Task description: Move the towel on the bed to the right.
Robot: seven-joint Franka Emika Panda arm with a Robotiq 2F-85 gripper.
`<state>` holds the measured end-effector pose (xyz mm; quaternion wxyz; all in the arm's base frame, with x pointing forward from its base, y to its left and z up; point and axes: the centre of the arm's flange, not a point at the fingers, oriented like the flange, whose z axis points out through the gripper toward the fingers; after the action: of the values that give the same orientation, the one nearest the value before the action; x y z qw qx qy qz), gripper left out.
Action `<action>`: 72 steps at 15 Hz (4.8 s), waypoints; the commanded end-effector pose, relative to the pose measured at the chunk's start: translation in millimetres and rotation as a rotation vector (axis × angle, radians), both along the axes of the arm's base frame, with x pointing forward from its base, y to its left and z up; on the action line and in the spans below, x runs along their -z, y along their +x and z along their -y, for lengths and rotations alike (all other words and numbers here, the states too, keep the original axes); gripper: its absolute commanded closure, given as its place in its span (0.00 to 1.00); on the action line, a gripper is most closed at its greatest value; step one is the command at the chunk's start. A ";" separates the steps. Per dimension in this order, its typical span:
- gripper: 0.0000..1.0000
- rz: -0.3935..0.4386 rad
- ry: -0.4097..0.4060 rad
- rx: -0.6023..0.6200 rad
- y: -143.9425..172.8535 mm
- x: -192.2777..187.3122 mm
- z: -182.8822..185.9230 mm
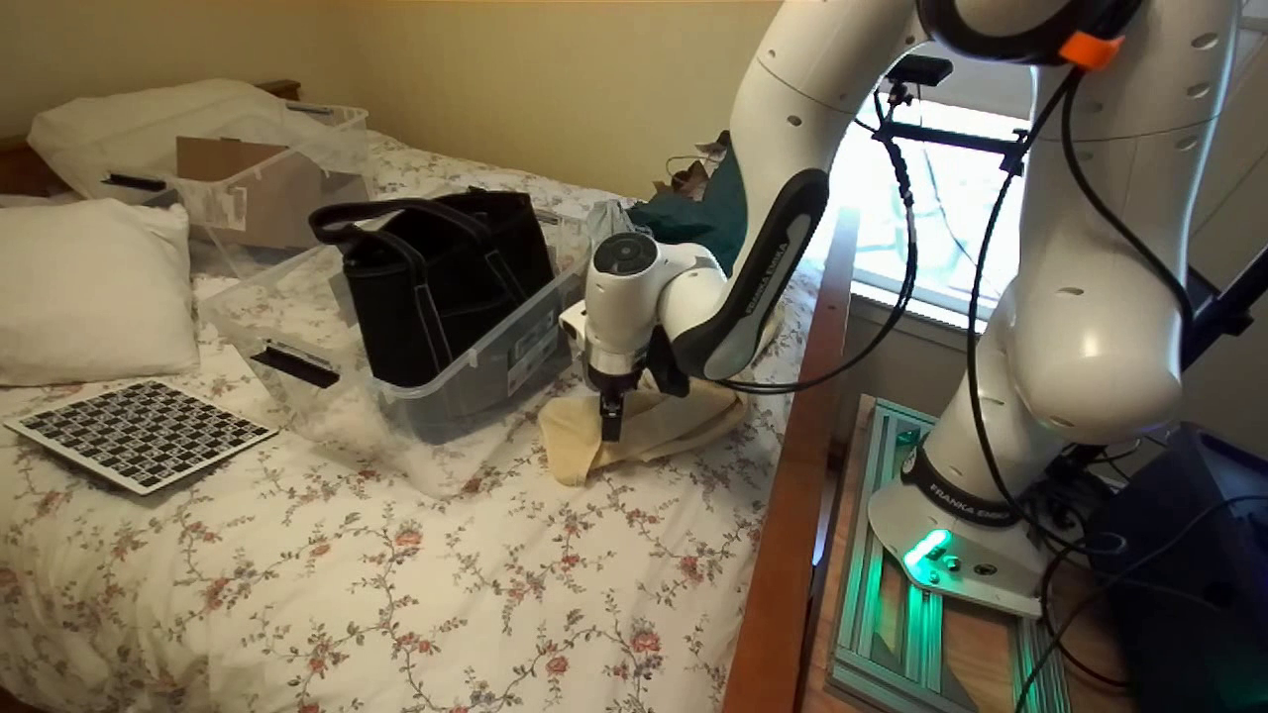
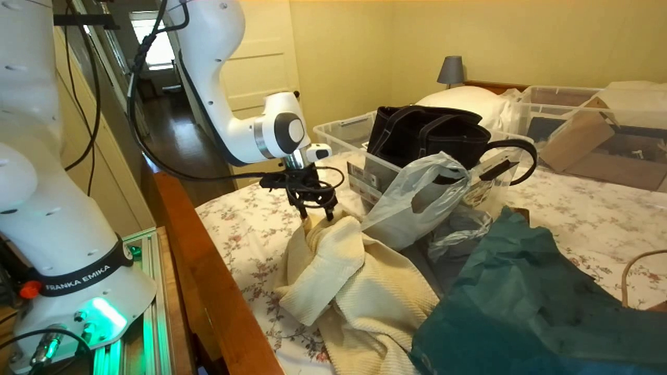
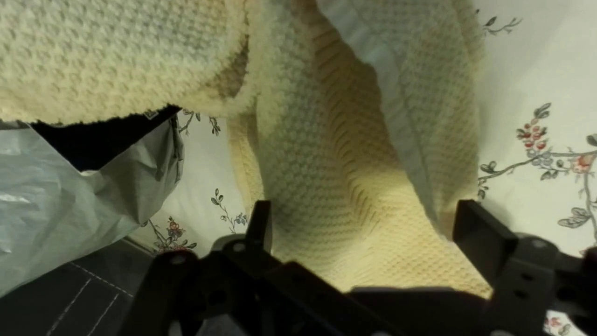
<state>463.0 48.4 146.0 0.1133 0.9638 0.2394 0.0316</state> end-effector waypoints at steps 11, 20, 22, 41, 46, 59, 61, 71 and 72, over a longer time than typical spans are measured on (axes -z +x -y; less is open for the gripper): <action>0.76 0.010 -0.037 0.028 12.6 5.7 11.4; 1.00 0.201 -0.191 0.218 20.3 -106.9 40.3; 0.74 0.160 -0.187 0.192 17.0 -100.1 37.4; 0.00 -0.071 0.006 -0.060 10.3 67.4 7.6; 0.41 -0.107 -0.005 -0.044 14.2 86.9 13.0; 0.95 0.101 -0.147 0.190 10.3 -64.7 16.0; 0.95 0.129 -0.240 0.254 9.4 -86.4 28.2; 0.95 0.163 -0.558 0.756 4.7 -116.8 103.9; 0.95 0.162 -0.567 0.815 2.8 -113.2 110.8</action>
<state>469.0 -48.6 261.6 0.3710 0.9233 -0.0991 0.0047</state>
